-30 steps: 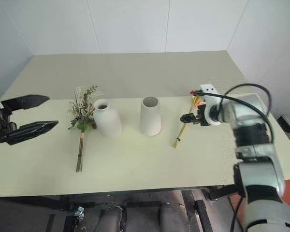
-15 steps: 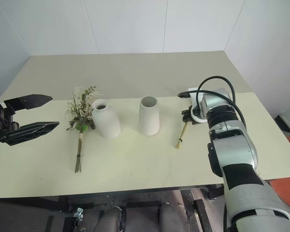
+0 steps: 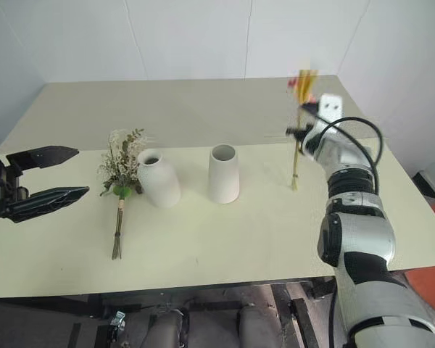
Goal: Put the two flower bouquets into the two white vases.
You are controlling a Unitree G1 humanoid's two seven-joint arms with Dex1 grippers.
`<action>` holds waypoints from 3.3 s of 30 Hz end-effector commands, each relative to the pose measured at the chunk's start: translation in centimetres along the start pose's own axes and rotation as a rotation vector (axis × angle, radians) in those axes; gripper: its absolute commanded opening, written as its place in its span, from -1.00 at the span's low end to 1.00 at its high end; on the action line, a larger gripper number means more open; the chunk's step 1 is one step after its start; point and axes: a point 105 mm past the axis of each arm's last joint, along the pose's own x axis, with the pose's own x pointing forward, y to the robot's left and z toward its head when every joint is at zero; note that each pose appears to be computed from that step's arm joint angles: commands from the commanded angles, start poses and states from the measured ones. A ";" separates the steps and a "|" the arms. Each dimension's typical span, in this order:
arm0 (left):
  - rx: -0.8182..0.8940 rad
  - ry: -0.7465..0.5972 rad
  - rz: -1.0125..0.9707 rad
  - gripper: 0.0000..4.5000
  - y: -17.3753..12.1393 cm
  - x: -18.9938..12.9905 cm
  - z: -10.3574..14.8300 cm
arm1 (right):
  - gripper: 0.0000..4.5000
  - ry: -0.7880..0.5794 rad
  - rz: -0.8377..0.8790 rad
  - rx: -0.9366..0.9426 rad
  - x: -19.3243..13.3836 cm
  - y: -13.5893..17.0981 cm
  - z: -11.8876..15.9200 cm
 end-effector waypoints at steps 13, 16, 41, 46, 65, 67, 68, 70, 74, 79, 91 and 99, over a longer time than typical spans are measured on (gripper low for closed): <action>0.032 -0.015 0.001 1.00 0.0 -0.2 0.8 | -0.98 -0.444 0.743 0.112 -6.3 14.4 8.5; 0.034 -0.013 0.005 1.00 -0.1 -0.3 0.8 | -0.98 -0.444 0.774 0.115 -6.5 15.3 8.2; 0.009 0.004 0.082 1.00 0.4 -0.8 0.2 | 0.57 -0.296 0.842 0.037 -8.5 15.3 -0.3; -0.076 0.143 0.339 1.00 3.2 -1.4 -2.2 | 0.99 -0.261 0.895 -0.041 -10.5 14.0 -0.4; -0.547 0.686 0.665 1.00 7.1 2.4 -11.9 | 0.99 -0.054 1.288 -0.457 -15.1 10.2 1.9; -0.544 0.728 0.659 1.00 7.0 3.3 -12.7 | 0.99 -0.049 1.311 -0.483 -15.3 10.2 1.9; -0.546 0.735 0.653 1.00 6.9 3.7 -13.0 | 0.99 -0.045 1.320 -0.490 -15.5 10.2 1.9; -0.550 0.742 0.639 1.00 6.9 4.4 -13.3 | 0.99 -0.042 1.329 -0.498 -15.7 10.1 1.8; -0.551 0.810 0.674 0.83 7.0 4.6 -14.7 | 1.00 -0.052 1.330 -0.508 -16.0 10.1 2.0; -0.561 0.809 0.676 0.18 7.1 4.9 -14.9 | 1.00 -0.044 1.322 -0.517 -16.1 9.8 1.8; -0.478 0.690 0.792 -0.98 9.0 3.1 -13.4 | 1.00 -0.026 1.302 -0.517 -16.2 9.5 1.2; -0.090 -0.056 0.772 -0.98 9.6 2.5 -1.4 | 1.00 0.010 1.255 -0.487 -15.7 9.0 -0.2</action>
